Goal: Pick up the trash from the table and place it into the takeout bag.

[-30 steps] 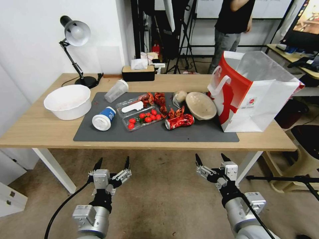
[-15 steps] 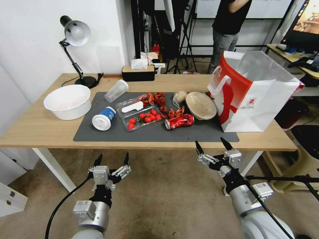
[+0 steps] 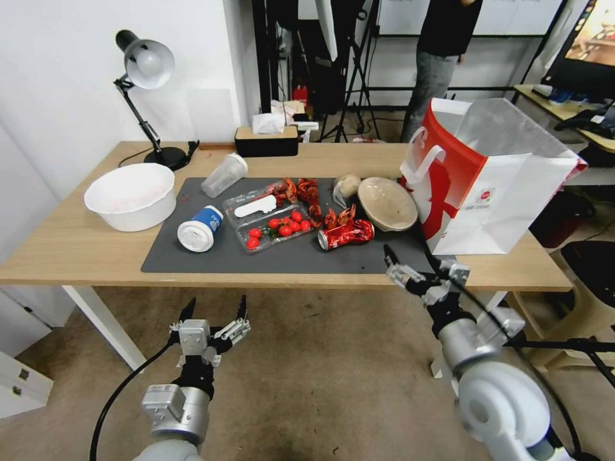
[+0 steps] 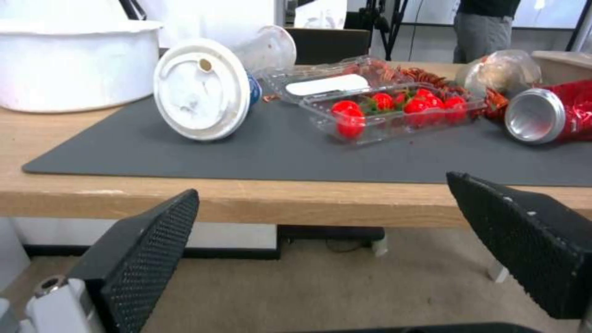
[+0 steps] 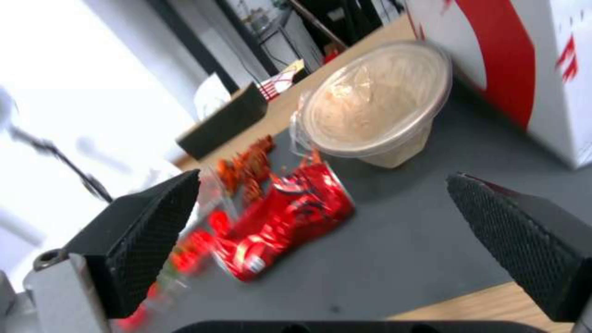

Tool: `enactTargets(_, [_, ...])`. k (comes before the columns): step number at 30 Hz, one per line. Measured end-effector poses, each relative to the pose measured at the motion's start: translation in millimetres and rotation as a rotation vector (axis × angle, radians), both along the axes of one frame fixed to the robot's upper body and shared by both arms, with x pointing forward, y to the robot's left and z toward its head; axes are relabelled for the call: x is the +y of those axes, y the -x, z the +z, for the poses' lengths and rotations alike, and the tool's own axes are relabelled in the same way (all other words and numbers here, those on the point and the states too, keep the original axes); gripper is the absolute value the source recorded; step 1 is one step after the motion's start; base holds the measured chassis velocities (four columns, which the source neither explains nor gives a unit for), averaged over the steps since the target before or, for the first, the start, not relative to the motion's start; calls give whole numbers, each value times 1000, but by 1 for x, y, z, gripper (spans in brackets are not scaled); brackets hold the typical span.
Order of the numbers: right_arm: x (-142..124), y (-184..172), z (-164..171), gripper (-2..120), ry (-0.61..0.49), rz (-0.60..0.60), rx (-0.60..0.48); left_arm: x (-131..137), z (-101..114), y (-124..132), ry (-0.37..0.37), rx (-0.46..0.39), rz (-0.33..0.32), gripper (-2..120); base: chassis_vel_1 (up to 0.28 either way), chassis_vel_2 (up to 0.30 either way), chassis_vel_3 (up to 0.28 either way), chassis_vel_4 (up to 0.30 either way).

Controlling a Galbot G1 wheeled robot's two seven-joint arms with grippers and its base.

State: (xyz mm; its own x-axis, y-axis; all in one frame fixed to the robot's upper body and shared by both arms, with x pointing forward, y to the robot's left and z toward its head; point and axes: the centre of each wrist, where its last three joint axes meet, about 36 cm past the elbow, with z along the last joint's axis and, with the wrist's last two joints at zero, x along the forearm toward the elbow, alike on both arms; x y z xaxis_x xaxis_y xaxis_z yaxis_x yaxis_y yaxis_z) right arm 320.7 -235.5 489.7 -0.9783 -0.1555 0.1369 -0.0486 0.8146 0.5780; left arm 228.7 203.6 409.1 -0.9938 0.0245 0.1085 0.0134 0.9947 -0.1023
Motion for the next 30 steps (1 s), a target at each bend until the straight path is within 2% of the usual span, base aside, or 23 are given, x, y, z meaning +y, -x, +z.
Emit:
enactTargets(2, [-1,-8,9,100,-120,-13,41,1,-1,-2,-3,-1,-3,100,0,0,0,0])
enactTargets(3, [-1,-8,9,100,-120,-13,41,1,-1,-2,-3,-1,-3,100,0,0,0,0])
enactTargets(6, [-3,-21,8,100,-253,-33,98,0,-3,-2,-1,3,-10,100,0,0,0,0])
enactTargets(7, [-3,-21,8,100,-253,-33,98,0,-3,-2,-1,3,-10,100,0,0,0,0])
enactTargets(10, [-5,-35,7,100,-358,-56,152,-1,-4,-2,0,6,-13,100,0,0,0,0])
enactTargets(11, [-7,-47,8,100,-422,-61,183,-1,-4,-2,0,6,-14,100,0,0,0,0])
enactTargets(14, [-9,-61,9,100,-486,-65,223,-1,-4,-2,5,5,-14,100,0,0,0,0])
enactTargets(18, [-12,-82,11,100,-542,-74,260,-1,-4,-1,7,6,-16,100,0,0,0,0])
enactTargets(30, [-19,-110,6,100,-595,-77,288,0,-2,1,12,-6,-23,100,0,0,0,0])
